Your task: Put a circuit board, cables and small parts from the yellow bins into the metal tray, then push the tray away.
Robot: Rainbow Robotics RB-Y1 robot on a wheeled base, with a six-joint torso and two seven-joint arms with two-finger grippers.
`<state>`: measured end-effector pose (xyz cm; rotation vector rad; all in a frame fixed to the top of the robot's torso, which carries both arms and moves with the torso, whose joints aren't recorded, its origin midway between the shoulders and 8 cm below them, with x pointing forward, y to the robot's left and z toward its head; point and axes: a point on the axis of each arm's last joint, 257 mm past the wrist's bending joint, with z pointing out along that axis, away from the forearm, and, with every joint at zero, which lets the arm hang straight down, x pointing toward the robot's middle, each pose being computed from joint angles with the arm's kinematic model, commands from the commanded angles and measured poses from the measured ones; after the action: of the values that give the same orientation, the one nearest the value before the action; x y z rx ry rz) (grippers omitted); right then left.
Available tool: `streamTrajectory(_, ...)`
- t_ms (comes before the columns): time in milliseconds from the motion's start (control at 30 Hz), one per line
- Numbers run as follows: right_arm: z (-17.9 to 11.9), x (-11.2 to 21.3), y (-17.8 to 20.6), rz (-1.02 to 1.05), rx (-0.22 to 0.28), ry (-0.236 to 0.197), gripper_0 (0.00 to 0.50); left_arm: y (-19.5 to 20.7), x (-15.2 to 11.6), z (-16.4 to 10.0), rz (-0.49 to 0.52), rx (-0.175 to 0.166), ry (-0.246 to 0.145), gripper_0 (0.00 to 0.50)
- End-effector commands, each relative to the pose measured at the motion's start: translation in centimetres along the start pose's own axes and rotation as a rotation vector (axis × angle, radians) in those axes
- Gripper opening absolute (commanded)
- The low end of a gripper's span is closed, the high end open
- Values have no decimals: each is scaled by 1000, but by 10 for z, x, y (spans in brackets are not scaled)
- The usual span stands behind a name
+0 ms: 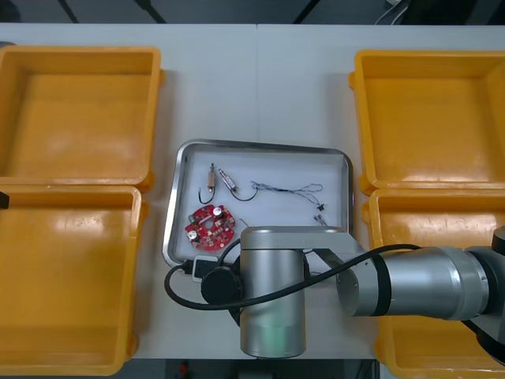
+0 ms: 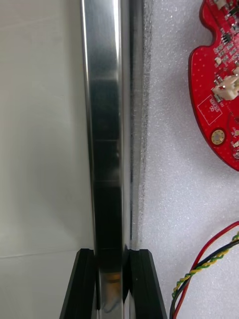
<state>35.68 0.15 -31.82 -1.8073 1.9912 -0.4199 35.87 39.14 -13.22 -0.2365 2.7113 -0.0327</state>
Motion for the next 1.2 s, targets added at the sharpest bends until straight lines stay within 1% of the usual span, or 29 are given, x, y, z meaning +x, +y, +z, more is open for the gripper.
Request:
streamTrajectory(33, 1, 6, -16, -50, 48, -1, 0, 10, -3, -11, -10, -41, -18, 500)
streamTrajectory(100, 0, 7, -26, -57, 68, 1, 0, 10, -3, -11, -10, -41, -18, 500)
streamTrajectory(167, -3, 9, -42, -66, 100, 1, 0, 10, -3, -11, -10, -41, -18, 500)
streamTrajectory(400, -10, 8, -80, -80, 174, 0, 0, 10, -3, -11, -10, -41, -18, 500)
streamTrajectory(567, -11, 2, -104, -96, 218, -1, 0, 10, -3, -11, -10, -41, -18, 500)
streamTrajectory(633, -11, 1, -111, -100, 229, 1, 0, 10, -3, -11, -10, -41, -18, 500)
streamTrajectory(733, -10, 0, -125, -112, 260, 2, 0, 10, -3, -11, -10, -41, -18, 500)
streamTrajectory(867, -4, -8, -140, -129, 291, -24, 0, 10, -3, -11, -10, -41, -18, 500)
streamTrajectory(967, -1, -11, -152, -139, 313, -35, 0, 10, -3, -11, -10, -41, -18, 500)
streamTrajectory(1200, 8, -12, -182, -143, 353, -42, 0, 10, -3, -11, -10, -41, -18, 500)
